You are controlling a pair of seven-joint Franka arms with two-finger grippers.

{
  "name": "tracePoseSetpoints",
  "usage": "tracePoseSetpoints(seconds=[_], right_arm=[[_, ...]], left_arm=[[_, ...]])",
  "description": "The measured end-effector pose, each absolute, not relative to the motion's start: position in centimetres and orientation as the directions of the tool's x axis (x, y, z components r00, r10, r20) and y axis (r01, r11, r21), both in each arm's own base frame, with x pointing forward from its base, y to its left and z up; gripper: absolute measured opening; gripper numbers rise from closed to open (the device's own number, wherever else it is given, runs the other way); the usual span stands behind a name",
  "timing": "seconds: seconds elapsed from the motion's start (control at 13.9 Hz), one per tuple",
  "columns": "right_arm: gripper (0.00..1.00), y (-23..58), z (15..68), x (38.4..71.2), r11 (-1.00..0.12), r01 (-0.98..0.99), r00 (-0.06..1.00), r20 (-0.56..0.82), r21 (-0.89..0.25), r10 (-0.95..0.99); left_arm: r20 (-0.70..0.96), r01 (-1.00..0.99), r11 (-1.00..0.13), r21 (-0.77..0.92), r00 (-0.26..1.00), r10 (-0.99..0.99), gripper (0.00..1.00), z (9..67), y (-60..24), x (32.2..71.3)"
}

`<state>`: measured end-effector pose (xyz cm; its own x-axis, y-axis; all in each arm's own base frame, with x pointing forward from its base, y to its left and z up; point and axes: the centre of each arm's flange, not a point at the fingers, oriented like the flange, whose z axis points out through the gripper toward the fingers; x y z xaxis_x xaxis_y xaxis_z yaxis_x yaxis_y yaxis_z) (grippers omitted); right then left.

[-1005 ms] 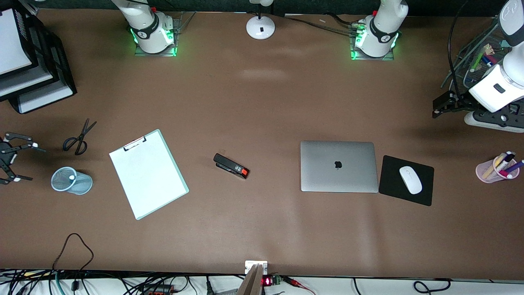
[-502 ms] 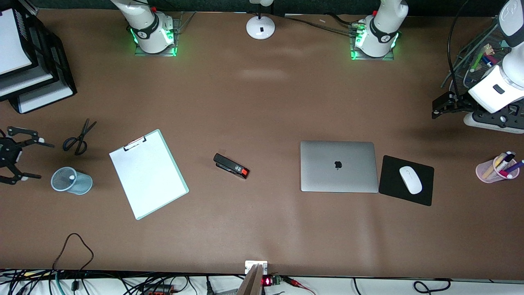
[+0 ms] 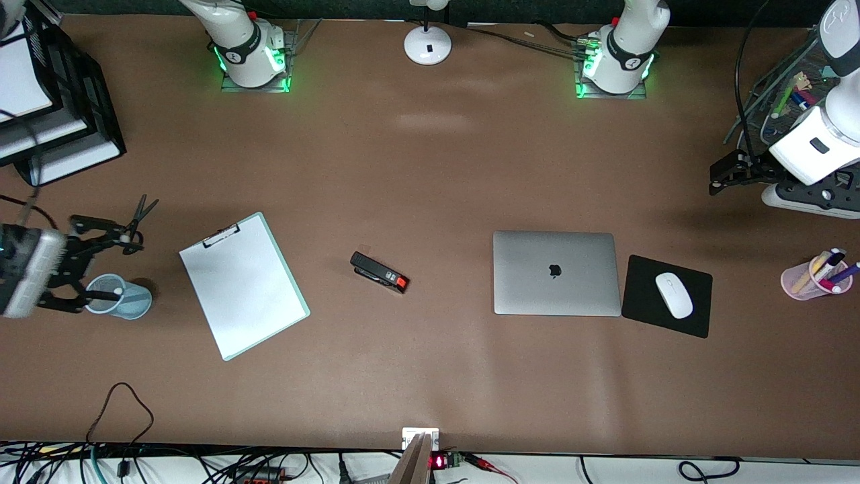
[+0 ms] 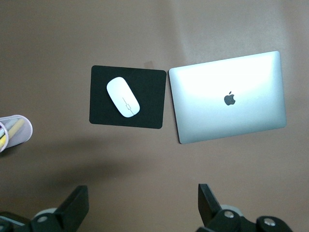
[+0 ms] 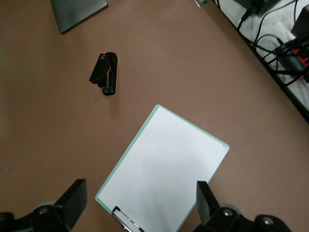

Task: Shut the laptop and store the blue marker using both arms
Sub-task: 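Lower the marker into the cup and open the right gripper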

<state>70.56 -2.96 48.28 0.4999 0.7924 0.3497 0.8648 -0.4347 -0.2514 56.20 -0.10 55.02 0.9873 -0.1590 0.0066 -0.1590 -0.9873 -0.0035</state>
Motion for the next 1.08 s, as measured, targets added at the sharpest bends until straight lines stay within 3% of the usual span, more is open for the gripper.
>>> tracePoseSetpoints(seconds=[0.57, 1.08], right_arm=[[1.0, 4.3, 48.7, 69.5, -0.726, 0.62, 0.781, 0.148, -0.296, 0.606], [1.0, 9.6, 48.7, 66.3, -0.96, 0.258, 0.961, -0.076, -0.108, 0.267]], left_arm=[[-0.002, -0.159, -0.987, -0.002, 0.987, -0.159, 1.0, 55.0, -0.1, 56.1], [-0.002, -0.164, -0.986, -0.002, 0.986, -0.164, 1.0, 55.0, -0.4, 56.1]])
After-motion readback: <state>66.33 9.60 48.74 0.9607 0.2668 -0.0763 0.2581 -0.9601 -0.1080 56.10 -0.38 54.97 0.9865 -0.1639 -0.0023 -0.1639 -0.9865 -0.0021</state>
